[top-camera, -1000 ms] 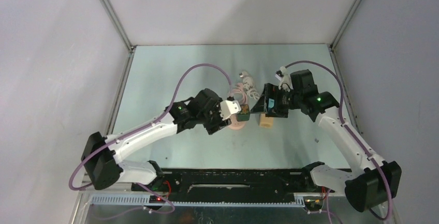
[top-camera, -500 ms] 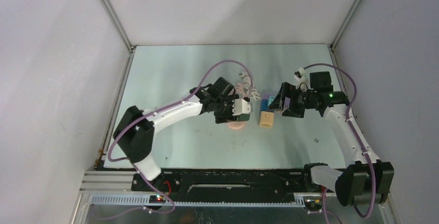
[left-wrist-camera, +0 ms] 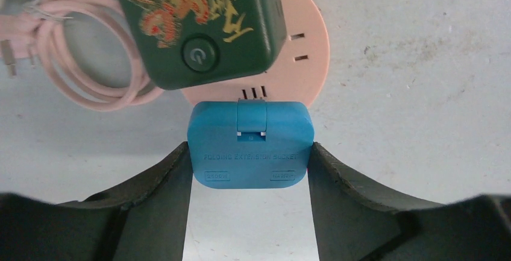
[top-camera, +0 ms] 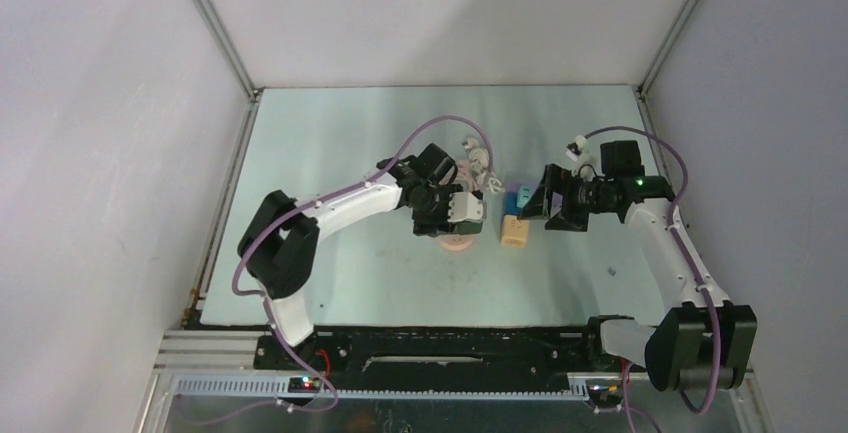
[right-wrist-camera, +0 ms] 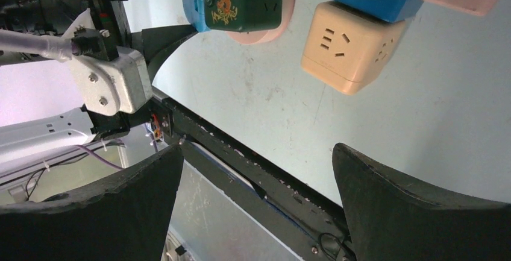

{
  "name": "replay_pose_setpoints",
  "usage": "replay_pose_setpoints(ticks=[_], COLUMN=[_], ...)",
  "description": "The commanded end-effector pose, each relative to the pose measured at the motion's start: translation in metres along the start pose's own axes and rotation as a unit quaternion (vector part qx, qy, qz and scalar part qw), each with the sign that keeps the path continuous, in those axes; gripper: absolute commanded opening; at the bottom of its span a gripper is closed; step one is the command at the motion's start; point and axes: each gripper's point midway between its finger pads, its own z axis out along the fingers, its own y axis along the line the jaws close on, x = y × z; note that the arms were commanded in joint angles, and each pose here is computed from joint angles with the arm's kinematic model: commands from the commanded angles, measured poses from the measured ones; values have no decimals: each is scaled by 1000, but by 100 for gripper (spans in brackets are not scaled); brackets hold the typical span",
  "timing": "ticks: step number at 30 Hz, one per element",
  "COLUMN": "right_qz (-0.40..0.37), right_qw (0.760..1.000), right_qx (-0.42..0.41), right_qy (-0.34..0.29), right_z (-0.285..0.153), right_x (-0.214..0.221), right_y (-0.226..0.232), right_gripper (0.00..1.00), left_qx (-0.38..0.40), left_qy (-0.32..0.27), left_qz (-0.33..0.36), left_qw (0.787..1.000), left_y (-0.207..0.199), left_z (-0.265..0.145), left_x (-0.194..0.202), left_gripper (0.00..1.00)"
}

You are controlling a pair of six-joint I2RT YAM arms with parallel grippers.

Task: Insert the plug
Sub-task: Insert the plug into the socket.

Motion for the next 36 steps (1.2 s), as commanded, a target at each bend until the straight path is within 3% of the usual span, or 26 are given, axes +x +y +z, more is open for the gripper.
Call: replay_pose_setpoints(ticks=[1, 36], right_qz=[-5, 4], right_qw=[1000, 1000], right_qx=[-8, -10], right_qy=[7, 16], right_z=[0, 7], right_x=[5, 3], right_y=[-1, -9], right_gripper=[96, 96], left_qx=[24, 51], left_qy=[-12, 14], left_qz=[16, -33], left_qw=[1000, 998], left_y=[0, 11], left_z=[-5, 7], left_x=[-7, -5], left_gripper=[0, 0])
